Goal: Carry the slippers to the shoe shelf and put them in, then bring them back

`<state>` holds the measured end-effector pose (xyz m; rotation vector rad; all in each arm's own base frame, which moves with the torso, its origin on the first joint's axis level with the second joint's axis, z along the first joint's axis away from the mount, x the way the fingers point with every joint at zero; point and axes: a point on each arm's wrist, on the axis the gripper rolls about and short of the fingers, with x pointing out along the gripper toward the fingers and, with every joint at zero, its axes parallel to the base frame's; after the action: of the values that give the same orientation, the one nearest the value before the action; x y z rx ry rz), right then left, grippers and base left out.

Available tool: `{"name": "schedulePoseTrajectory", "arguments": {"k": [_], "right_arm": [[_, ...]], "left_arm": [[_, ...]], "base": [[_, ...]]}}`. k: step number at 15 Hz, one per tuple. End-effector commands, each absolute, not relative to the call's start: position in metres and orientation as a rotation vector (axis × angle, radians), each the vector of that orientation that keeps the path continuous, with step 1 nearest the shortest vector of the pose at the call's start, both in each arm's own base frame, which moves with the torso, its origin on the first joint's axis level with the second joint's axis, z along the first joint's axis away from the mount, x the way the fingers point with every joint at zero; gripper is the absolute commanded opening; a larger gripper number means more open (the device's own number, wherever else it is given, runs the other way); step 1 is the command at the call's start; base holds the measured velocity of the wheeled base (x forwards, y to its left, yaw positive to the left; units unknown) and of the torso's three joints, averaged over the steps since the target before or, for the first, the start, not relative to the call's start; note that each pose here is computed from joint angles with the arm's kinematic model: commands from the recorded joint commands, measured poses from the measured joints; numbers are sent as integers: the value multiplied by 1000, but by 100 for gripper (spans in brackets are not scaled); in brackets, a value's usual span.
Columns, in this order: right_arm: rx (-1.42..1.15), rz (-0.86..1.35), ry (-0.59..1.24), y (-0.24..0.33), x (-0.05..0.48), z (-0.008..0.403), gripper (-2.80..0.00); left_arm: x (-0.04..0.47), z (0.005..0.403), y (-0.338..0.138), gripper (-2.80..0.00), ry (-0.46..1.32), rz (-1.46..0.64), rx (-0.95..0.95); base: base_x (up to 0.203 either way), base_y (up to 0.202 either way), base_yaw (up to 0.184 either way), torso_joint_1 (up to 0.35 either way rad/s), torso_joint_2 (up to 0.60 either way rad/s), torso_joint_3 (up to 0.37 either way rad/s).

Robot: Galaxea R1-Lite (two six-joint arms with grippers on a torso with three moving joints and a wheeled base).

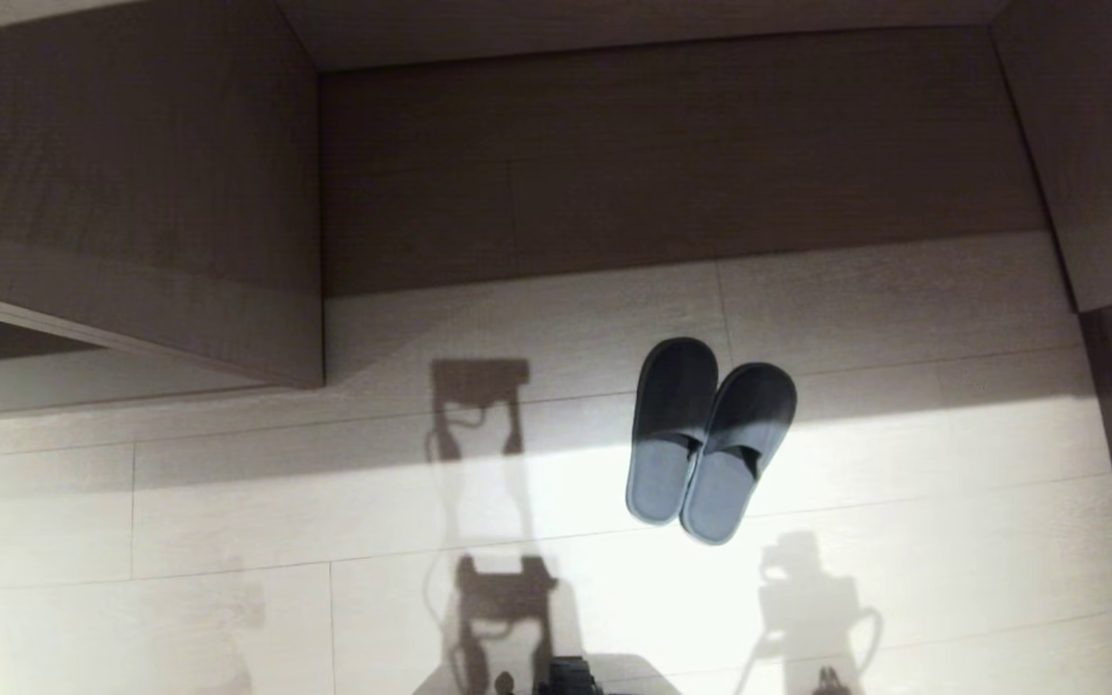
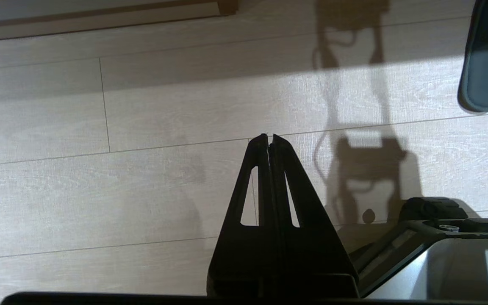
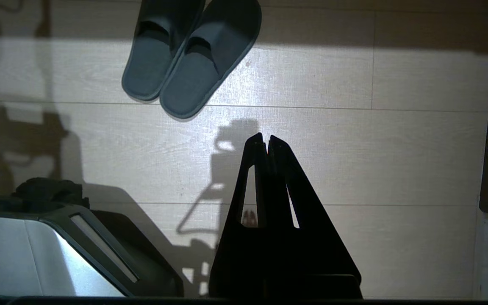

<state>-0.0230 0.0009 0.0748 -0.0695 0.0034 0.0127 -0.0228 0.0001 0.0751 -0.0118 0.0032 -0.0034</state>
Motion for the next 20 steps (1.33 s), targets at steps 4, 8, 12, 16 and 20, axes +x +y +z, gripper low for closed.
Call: {"name": "schedulePoseTrajectory", "arguments": {"k": [4, 8, 12, 16, 20], "right_arm": [[-70, 14, 4, 1, -23, 74, -280], [-70, 14, 4, 1, -23, 74, -280], [-70, 12, 4, 1, -23, 74, -280], [-70, 14, 4, 1, -23, 74, -280], [-70, 13, 4, 1, -23, 74, -280]], "left_arm": [[-23, 75, 0, -280, 5, -3, -12], [-23, 75, 0, -280, 5, -3, -12], [-23, 75, 0, -280, 5, -3, -12], [-23, 75, 0, -280, 5, -3, -12], [-23, 75, 0, -280, 5, -3, -12]], "base": [[0, 0, 0, 3, 1, 202], [0, 0, 0, 1, 0, 200], [0, 0, 0, 2, 2, 200], [0, 0, 0, 5, 3, 202], [0, 0, 0, 2, 6, 201]]}}
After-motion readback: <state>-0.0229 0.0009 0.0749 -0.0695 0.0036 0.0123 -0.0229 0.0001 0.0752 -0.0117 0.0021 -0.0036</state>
